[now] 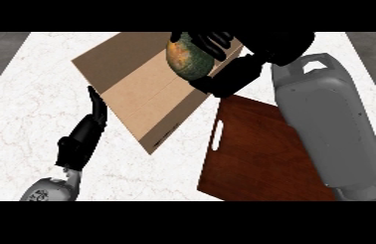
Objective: Pick the squash from the tray and place it in the cardboard box
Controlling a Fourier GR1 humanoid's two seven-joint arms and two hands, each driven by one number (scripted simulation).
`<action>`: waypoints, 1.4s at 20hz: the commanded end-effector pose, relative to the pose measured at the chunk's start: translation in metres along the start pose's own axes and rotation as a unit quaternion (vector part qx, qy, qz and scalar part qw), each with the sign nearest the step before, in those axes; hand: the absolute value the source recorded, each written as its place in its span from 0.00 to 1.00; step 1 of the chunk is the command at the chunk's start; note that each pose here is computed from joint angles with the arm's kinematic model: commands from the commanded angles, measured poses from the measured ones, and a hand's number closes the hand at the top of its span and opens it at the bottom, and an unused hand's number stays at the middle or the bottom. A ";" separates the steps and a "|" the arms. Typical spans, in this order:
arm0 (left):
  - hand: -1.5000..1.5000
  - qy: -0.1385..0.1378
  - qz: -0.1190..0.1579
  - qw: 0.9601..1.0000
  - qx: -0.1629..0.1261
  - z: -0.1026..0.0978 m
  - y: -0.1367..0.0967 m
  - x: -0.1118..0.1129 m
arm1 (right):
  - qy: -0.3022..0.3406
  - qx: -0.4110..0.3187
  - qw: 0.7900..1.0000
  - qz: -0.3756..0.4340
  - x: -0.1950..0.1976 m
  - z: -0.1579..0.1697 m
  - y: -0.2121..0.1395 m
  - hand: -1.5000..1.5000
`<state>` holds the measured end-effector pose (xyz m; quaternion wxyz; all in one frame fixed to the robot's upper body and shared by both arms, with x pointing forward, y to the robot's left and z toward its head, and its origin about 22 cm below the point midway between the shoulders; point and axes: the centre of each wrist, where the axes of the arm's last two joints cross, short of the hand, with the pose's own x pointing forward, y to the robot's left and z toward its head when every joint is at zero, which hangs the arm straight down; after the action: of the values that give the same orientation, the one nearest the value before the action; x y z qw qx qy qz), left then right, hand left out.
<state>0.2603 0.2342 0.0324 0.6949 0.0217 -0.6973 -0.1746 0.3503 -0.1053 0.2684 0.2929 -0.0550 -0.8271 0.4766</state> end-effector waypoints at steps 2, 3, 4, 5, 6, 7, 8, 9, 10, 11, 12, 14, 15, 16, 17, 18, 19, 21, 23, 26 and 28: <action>0.50 -0.036 -0.002 0.998 -0.049 -0.023 -0.021 0.033 | 0.007 0.009 0.999 0.044 -0.007 -0.036 0.023 1.00; 0.50 -0.038 -0.004 0.998 -0.041 -0.038 -0.015 0.026 | 0.000 0.019 0.998 0.052 -0.001 -0.033 0.024 1.00; 0.50 -0.032 0.000 0.999 -0.042 -0.017 -0.013 0.010 | 0.008 0.026 0.998 0.059 -0.008 -0.035 0.036 1.00; 0.50 -0.030 0.001 0.999 -0.041 -0.031 -0.019 0.027 | 0.007 0.029 0.998 0.051 -0.010 -0.040 0.038 1.00; 0.50 -0.035 0.003 0.998 -0.047 -0.031 -0.013 0.020 | 0.004 0.026 0.998 0.052 -0.024 -0.036 0.042 1.00; 0.50 -0.040 -0.001 0.998 -0.048 -0.023 -0.023 0.017 | 0.002 0.036 0.997 0.066 -0.020 -0.040 0.078 1.00; 0.50 -0.035 -0.005 0.998 -0.048 -0.031 -0.004 0.021 | 0.013 0.041 0.997 0.063 -0.024 -0.041 0.079 1.00; 0.50 -0.044 0.000 0.998 -0.045 -0.024 -0.014 0.024 | 0.013 0.043 0.997 0.057 -0.027 -0.040 0.099 1.00; 0.50 -0.044 0.010 0.998 -0.046 -0.010 -0.028 0.019 | 0.026 0.054 0.996 0.062 -0.038 -0.036 0.094 1.00; 0.50 -0.036 0.004 0.998 -0.047 -0.018 -0.018 0.020 | 0.037 0.067 0.995 0.060 -0.046 -0.042 0.095 1.00; 0.50 -0.039 -0.003 0.998 -0.052 -0.025 -0.018 0.023 | 0.053 0.066 0.996 0.023 -0.036 -0.065 0.086 1.00; 0.50 -0.036 0.002 0.998 -0.050 -0.017 -0.023 0.021 | 0.096 0.079 0.992 -0.018 -0.050 -0.048 0.107 0.00; 0.50 -0.036 0.001 0.998 -0.050 -0.018 -0.026 0.017 | 0.112 0.092 0.989 -0.036 -0.059 -0.045 0.114 0.00; 0.50 -0.043 -0.008 0.998 -0.049 -0.027 -0.024 0.020 | 0.105 0.101 0.988 -0.043 -0.060 -0.047 0.114 0.00; 0.50 -0.038 -0.002 0.998 -0.051 -0.025 -0.020 0.024 | 0.108 0.106 0.987 -0.051 -0.067 -0.045 0.117 0.00; 0.50 -0.034 0.004 0.998 -0.050 -0.014 -0.021 0.014 | 0.116 0.109 0.986 -0.048 -0.070 -0.049 0.121 0.00; 0.50 -0.041 -0.007 0.998 -0.051 -0.025 -0.026 0.009 | 0.107 0.108 0.987 -0.048 -0.075 -0.046 0.122 0.00; 0.50 -0.045 0.002 0.998 -0.046 -0.031 -0.032 0.029 | 0.095 0.097 0.987 -0.081 -0.085 -0.043 0.122 0.00; 0.50 -0.044 0.006 0.997 -0.060 -0.028 -0.025 0.025 | 0.088 0.056 0.985 -0.139 -0.084 -0.043 0.118 0.00; 0.50 -0.044 0.004 0.998 -0.052 -0.024 -0.030 0.031 | 0.084 -0.024 0.971 -0.220 -0.097 -0.033 0.108 0.00; 0.50 -0.047 0.004 0.998 -0.047 -0.030 -0.017 0.029 | 0.090 -0.059 0.958 -0.267 -0.107 -0.026 0.110 0.00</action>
<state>0.2652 0.2280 0.0364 0.6922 0.0201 -0.6983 -0.1812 0.4261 -0.0523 0.1498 0.4517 0.0602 -0.7884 0.4133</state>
